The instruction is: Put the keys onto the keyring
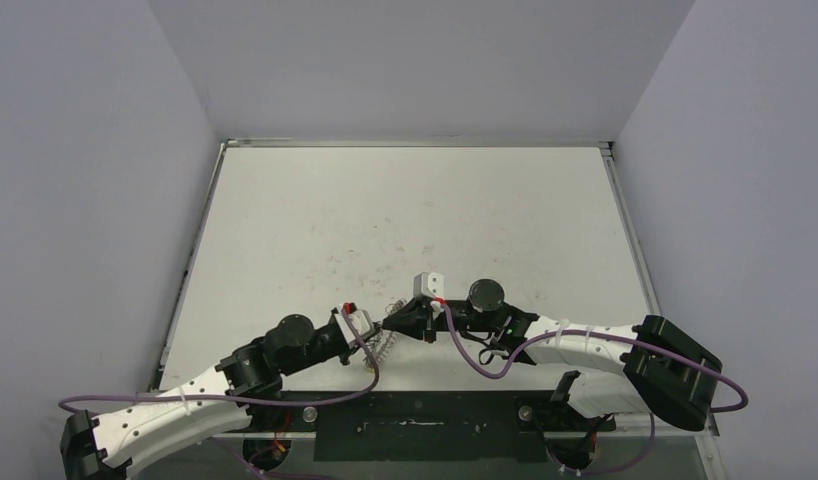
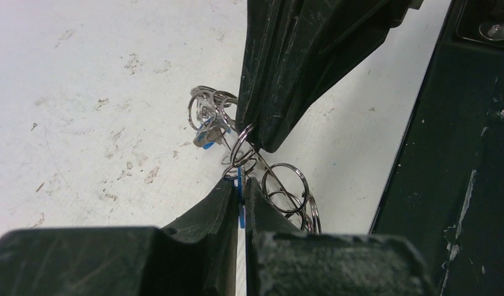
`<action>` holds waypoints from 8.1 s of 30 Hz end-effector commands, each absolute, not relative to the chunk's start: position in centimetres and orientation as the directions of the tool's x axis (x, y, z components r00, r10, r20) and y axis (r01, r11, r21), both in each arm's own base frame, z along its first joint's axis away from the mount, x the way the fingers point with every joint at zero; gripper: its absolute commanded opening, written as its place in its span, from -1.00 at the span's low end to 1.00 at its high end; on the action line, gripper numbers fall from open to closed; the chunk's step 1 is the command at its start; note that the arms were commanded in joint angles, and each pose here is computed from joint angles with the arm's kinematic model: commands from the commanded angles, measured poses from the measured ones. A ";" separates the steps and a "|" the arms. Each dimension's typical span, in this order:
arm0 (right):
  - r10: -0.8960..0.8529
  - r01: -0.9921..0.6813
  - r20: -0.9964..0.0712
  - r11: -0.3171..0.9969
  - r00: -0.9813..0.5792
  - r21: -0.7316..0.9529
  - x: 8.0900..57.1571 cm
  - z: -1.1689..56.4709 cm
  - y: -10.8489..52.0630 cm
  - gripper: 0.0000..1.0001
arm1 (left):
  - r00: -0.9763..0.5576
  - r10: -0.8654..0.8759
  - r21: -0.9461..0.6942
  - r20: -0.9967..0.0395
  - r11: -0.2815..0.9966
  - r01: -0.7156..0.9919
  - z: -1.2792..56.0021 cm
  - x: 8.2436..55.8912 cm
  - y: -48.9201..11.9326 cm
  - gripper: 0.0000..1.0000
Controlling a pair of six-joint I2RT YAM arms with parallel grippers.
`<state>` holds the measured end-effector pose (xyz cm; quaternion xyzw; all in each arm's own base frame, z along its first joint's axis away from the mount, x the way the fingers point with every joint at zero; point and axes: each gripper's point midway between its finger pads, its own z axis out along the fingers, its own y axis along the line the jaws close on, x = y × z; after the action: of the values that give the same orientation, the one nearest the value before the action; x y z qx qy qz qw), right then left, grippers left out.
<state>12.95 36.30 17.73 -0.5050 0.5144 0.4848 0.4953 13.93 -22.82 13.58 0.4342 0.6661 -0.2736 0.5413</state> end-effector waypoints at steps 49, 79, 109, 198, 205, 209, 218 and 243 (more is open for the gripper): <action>0.091 -0.994 -0.991 -0.040 0.097 -0.101 11.8 22.5 36.3 -1.00 | 0.187 0.011 0.176 -0.982 0.395 0.902 21.4 12.3 -23.8 -0.91; 0.091 -0.994 -0.991 -0.040 0.097 -0.101 11.7 22.5 36.1 -1.00 | 0.149 0.086 0.171 -0.985 0.373 0.912 20.0 12.4 -24.3 -0.60; -0.114 -0.976 -0.980 0.128 0.164 -0.178 14.4 19.9 33.6 -0.07 | 0.114 0.193 0.176 -0.975 0.341 0.923 19.2 13.0 -25.5 -1.00; 0.065 -0.990 -0.989 -0.015 0.136 -0.138 12.3 20.8 35.6 -1.00 | 0.240 0.057 0.244 -0.969 0.387 0.889 22.0 12.1 -23.2 -0.56; 0.066 -0.990 -0.989 -0.025 0.135 -0.137 12.1 21.0 35.5 -1.00 | 0.252 0.107 0.273 -0.962 0.397 0.876 21.1 12.7 -23.1 -0.40; 0.067 -0.990 -0.989 -0.035 0.134 -0.137 11.9 21.1 35.5 -1.00 | 0.258 0.129 0.288 -0.957 0.376 0.881 20.7 13.0 -23.9 -0.48; 0.062 -0.990 -0.989 -0.041 0.133 -0.136 11.8 21.0 35.5 -1.00 | 0.269 0.144 0.301 -0.952 0.305 0.904 20.4 12.7 -25.6 -0.61; -0.007 -0.982 -0.984 0.064 0.180 -0.180 13.7 21.0 34.8 0.01 | 0.088 0.449 0.244 -0.889 0.304 0.921 18.9 13.2 -23.3 -1.00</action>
<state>13.28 34.51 18.61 -0.5260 0.4934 0.4446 0.5312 12.82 -23.56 16.86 0.5368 0.6224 -0.2528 0.5105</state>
